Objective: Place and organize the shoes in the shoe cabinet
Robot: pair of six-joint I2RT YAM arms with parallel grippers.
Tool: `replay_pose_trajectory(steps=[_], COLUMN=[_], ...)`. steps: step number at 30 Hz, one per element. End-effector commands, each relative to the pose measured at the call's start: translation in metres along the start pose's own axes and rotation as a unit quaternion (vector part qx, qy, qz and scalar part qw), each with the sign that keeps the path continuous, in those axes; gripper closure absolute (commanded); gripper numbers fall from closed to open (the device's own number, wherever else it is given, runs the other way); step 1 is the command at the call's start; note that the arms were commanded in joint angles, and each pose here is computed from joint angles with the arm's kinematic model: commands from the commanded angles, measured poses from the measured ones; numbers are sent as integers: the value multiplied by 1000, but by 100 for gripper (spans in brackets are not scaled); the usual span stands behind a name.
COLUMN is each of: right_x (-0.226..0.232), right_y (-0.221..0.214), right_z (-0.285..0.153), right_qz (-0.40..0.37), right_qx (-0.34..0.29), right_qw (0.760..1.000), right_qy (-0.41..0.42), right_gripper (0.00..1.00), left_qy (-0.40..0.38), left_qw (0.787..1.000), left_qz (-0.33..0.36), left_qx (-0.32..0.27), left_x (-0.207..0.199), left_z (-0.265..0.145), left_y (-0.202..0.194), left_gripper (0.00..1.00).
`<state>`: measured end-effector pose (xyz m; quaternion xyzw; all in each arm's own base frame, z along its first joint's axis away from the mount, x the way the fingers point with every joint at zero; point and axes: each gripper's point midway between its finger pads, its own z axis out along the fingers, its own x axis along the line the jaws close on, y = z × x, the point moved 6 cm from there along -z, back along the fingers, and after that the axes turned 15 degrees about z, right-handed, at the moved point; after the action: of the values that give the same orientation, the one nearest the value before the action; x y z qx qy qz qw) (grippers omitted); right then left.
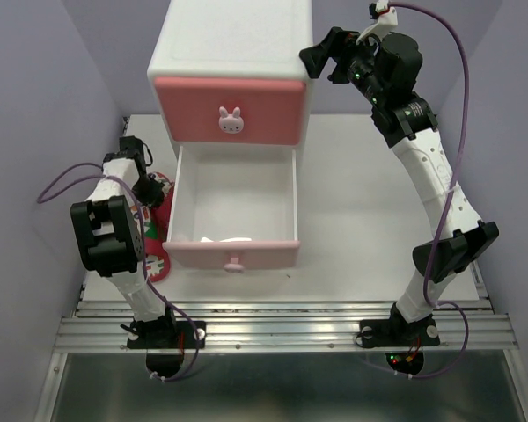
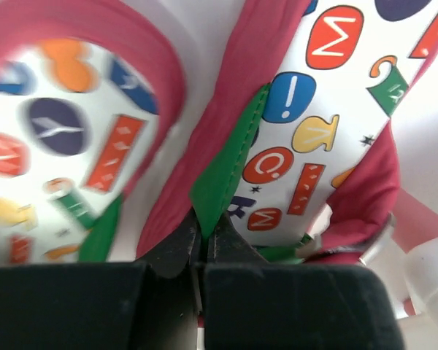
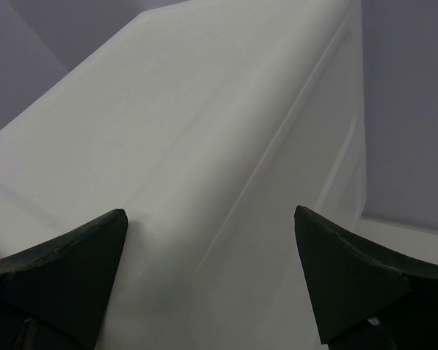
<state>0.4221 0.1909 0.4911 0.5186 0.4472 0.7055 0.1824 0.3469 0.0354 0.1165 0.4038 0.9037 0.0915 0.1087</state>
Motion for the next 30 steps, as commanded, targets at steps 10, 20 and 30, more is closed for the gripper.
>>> replay_pose_trajectory(steps=[10,20,30], right_x=[-48,-49,-53], right_y=[-52,-55,-64], right_z=[-8,-11,-12], right_qz=[-42,-44,-42], right_qx=[125,130,140], right_qw=[987,987,985], right_qy=[-91,-88,-87], right_gripper=[0,0,0], left_qy=[140,-53,-251], left_qw=[968,936,915], left_qz=[6,44,52], left_qx=[-210,-346,-312], left_x=[32,23,22], left_z=[-182,-300,-334], left_y=[82,52,-38], left_gripper=[100,100,100])
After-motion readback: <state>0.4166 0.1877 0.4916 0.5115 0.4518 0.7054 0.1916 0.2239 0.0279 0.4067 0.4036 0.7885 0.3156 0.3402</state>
